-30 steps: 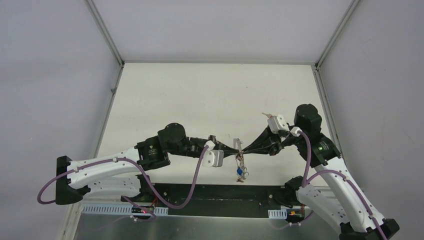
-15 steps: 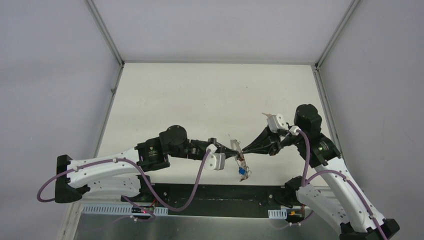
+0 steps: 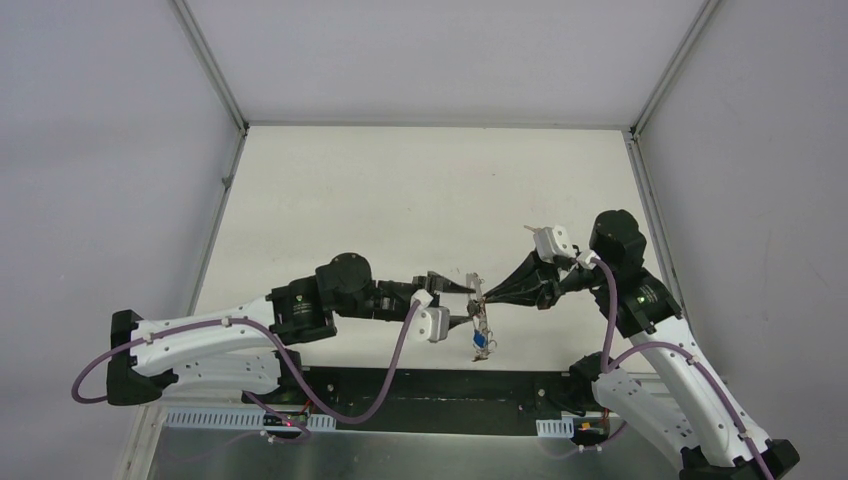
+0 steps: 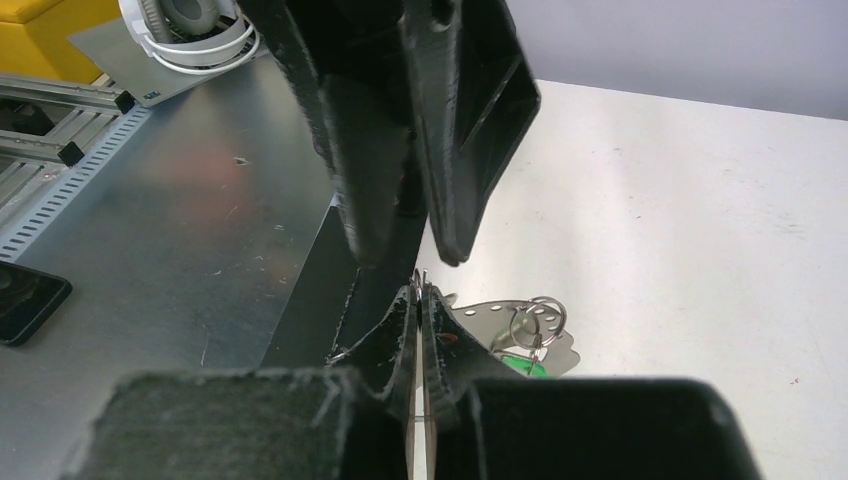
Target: Put the keys on the keyring
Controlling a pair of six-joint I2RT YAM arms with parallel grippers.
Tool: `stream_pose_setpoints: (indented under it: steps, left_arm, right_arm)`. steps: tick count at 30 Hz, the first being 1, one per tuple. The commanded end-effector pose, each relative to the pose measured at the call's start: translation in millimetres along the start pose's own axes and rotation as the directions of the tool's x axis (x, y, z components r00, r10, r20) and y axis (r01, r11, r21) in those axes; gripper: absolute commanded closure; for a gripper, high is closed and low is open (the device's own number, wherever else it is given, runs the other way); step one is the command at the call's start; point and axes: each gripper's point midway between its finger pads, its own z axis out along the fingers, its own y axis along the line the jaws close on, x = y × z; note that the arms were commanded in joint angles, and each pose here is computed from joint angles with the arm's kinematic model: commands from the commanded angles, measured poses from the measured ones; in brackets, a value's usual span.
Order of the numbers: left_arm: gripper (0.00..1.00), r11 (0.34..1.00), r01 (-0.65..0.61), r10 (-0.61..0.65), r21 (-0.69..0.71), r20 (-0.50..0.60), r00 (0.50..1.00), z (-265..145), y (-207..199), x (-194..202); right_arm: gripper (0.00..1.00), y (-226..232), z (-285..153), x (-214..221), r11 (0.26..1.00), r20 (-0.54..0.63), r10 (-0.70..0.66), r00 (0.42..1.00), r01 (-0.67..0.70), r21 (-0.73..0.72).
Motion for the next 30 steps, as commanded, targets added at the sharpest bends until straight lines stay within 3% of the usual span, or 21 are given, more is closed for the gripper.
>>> stream_pose_setpoints:
  steps: [1,4,8,15,20,24,30]
  left_arm:
    - [0.41,0.993,0.039,-0.032,-0.109,0.067,0.997,-14.5,20.5,-25.4]
    - [0.26,0.978,0.09,-0.069,-0.19,0.118,0.991,-24.9,28.9,-30.3]
    - [0.13,0.903,0.283,-0.241,-0.323,0.164,0.957,-40.6,47.0,-28.1]
    - [0.01,0.754,0.475,-0.501,-0.453,0.071,0.862,-41.0,59.8,2.2]
    - [0.01,0.657,0.509,-0.643,-0.557,-0.063,0.763,-36.8,55.1,48.8]
    - [0.01,0.547,0.614,-0.784,-0.568,-0.092,0.614,-31.7,46.1,83.5]
    - [0.01,0.279,0.744,-0.945,-0.608,-0.037,0.325,-44.9,37.0,134.2]
  right_arm:
    - [1.0,-2.1,0.0,-13.4,0.997,0.023,-0.08,0.996,0.08,0.009]
    - [1.0,-2.3,0.1,-12.9,0.997,0.023,-0.082,0.996,0.082,0.01]
    - [1.0,-5.8,-0.4,-11.4,0.996,0.017,-0.078,0.997,0.078,0.033]
    - [1.0,-12.9,-2.2,-2.5,0.994,0.0,-0.059,0.998,0.059,0.094]
    - [1.0,-16.0,-3.4,6.5,0.991,-0.01,-0.039,0.999,0.04,0.129]
    - [1.0,-15.9,-3.4,13.1,0.99,-0.015,-0.032,0.999,0.034,0.134]
    - [1.0,-16.5,-3.1,20.6,0.99,-0.021,-0.017,1.0,0.02,0.137]
